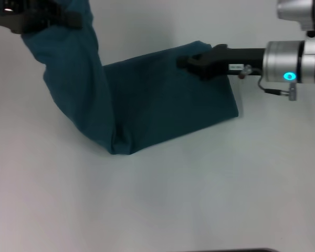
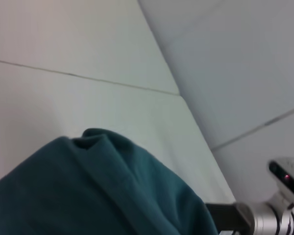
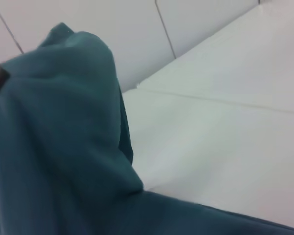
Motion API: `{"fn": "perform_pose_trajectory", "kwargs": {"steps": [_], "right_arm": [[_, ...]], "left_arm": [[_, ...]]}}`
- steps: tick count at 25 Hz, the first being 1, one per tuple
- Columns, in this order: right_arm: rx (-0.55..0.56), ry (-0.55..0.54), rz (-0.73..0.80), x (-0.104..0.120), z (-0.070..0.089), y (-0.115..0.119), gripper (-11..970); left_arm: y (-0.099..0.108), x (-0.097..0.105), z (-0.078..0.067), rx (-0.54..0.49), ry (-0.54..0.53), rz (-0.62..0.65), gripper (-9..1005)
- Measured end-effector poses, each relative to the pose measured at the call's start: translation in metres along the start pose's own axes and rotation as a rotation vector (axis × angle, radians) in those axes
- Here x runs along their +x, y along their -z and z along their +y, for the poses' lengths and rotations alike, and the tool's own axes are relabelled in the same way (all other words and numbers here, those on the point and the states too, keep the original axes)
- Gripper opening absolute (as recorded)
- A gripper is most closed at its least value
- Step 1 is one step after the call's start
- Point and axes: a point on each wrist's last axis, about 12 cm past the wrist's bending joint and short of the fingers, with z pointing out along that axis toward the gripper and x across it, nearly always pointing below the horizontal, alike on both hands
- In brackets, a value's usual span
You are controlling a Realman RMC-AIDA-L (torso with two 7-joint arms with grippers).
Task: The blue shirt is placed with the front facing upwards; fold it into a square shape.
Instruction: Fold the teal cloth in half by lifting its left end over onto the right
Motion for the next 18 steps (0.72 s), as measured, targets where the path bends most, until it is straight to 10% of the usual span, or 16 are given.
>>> {"fn": "perform_pose_trajectory", "kwargs": {"steps": [18], "right_arm": [[0.130, 0.024, -0.035, 0.039, -0.017, 0.082, 52]], "left_arm": [[-0.081, -0.015, -0.033, -0.030, -0.074, 0.093, 73]]}}
